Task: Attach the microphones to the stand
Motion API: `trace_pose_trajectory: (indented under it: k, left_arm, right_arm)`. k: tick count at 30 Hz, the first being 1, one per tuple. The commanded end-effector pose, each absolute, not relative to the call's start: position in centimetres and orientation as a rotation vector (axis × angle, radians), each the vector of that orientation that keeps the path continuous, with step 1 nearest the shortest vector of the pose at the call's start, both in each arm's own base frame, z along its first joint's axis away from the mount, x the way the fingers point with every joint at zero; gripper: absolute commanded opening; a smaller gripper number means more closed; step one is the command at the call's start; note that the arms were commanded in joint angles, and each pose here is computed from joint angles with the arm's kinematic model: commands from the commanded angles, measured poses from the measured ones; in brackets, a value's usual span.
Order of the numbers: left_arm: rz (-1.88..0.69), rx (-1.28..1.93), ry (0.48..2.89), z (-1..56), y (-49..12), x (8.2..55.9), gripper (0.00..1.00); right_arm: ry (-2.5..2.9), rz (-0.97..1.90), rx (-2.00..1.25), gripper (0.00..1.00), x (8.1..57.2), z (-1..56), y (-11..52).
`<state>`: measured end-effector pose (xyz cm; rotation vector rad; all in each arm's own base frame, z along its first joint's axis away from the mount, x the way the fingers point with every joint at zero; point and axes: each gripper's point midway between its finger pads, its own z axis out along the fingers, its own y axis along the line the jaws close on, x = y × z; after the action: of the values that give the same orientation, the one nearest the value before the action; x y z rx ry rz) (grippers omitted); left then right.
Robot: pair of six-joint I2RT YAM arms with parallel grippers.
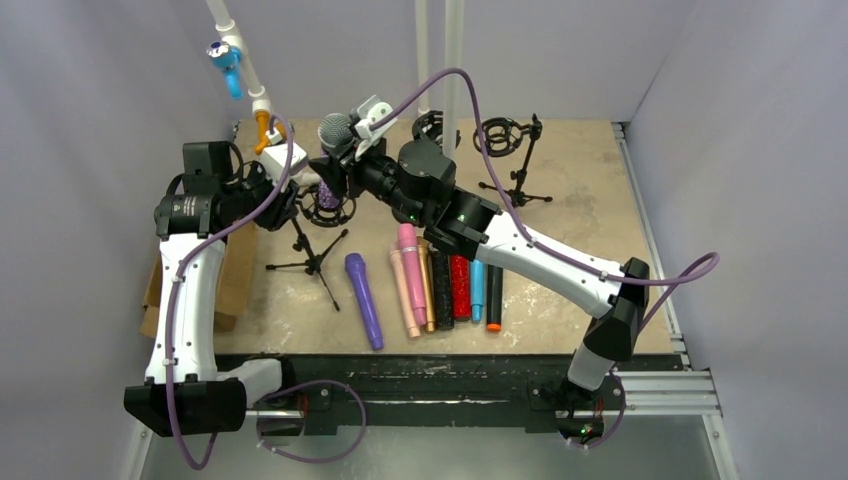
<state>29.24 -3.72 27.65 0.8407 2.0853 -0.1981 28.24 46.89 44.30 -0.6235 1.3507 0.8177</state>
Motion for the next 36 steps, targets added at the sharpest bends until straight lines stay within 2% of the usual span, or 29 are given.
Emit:
trace_pose_trajectory:
  k: [1, 17, 24, 29, 33, 36]
  left_arm:
    - [-0.227, 0.825, 2.132, 26.1, -3.7, 29.4, 0.09]
    - [-0.252, 0.823, 2.114, 26.0, -4.1, 28.9, 0.08]
    - [-0.252, 0.811, 2.112, 25.9, -4.1, 29.2, 0.08]
    - [-0.24, 0.799, 2.104, 26.0, -4.0, 29.6, 0.08]
    - [-0.229, 0.78, 2.098, 26.3, -3.9, 30.1, 0.09]
    - [-0.215, 0.798, 2.096, 26.6, -3.7, 30.8, 0.1]
  right_arm:
    - [1.378, 0.861, -0.587, 0.0, 28.0, 44.6, 47.3]
    - [1.513, 0.892, -0.555, 0.0, 30.1, 40.0, 48.3]
    - [1.577, 0.86, -0.564, 0.08, 30.6, 36.5, 48.8]
    - [1.617, 0.861, -0.58, 0.24, 30.6, 34.5, 49.4]
    - [1.632, 0.868, -0.603, 0.46, 30.4, 33.6, 49.7]
    - [1.635, 0.86, -0.638, 0.54, 30.3, 33.3, 49.8]
